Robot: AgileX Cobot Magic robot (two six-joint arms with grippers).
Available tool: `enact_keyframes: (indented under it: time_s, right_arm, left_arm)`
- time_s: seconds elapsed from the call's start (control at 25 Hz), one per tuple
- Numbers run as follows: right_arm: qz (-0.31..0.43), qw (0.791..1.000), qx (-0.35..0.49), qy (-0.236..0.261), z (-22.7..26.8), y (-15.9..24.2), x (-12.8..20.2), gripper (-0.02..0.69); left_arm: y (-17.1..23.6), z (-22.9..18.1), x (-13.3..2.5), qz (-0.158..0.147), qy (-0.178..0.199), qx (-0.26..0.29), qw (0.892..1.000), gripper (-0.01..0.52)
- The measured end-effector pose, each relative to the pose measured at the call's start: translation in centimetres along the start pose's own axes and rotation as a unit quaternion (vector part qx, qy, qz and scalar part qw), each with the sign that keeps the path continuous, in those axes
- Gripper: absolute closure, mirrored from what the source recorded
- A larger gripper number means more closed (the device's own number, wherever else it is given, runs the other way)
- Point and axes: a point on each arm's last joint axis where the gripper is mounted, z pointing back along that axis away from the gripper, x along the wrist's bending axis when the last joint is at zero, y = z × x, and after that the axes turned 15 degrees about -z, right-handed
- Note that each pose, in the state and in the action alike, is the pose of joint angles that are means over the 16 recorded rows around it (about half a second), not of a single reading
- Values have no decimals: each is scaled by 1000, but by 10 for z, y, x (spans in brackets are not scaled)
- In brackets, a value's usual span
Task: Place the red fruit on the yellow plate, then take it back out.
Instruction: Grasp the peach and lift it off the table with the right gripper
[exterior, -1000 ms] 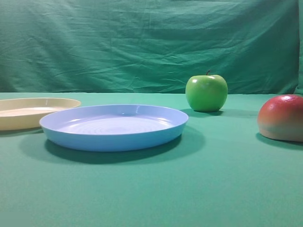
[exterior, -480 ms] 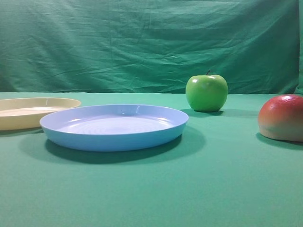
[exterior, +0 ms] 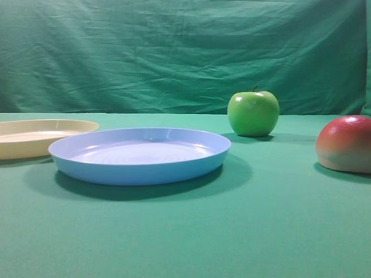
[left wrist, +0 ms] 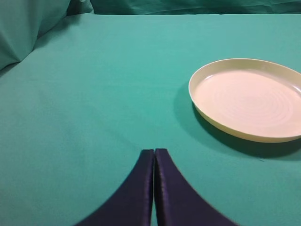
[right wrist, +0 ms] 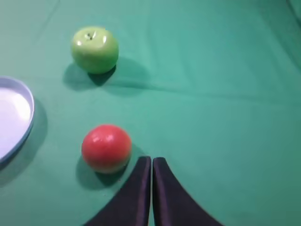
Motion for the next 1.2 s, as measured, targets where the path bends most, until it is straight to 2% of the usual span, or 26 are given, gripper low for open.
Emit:
enact_keyframes:
  time_s: [0.36, 0.52, 0.64, 1.04, 1.2]
  right_arm:
    - [55, 987, 144, -39, -49, -22, 18, 661]
    - [81, 978, 188, -48, -76, -29, 25, 608]
    - [99, 971, 210, -52, -95, -32, 29, 518]
    - [130, 959, 246, -56, -139, -36, 35, 118]
    - [123, 959, 252, -50, -153, -34, 33, 21]
  left_arm:
    - [0, 0, 0, 0, 0, 0, 1000, 514]
    - [0, 0, 0, 0, 0, 0, 1000, 514]
    - [0, 0, 0, 0, 0, 0, 1000, 514]
    - [0, 0, 0, 0, 0, 0, 1000, 514]
    - [0, 0, 0, 0, 0, 0, 1000, 514]
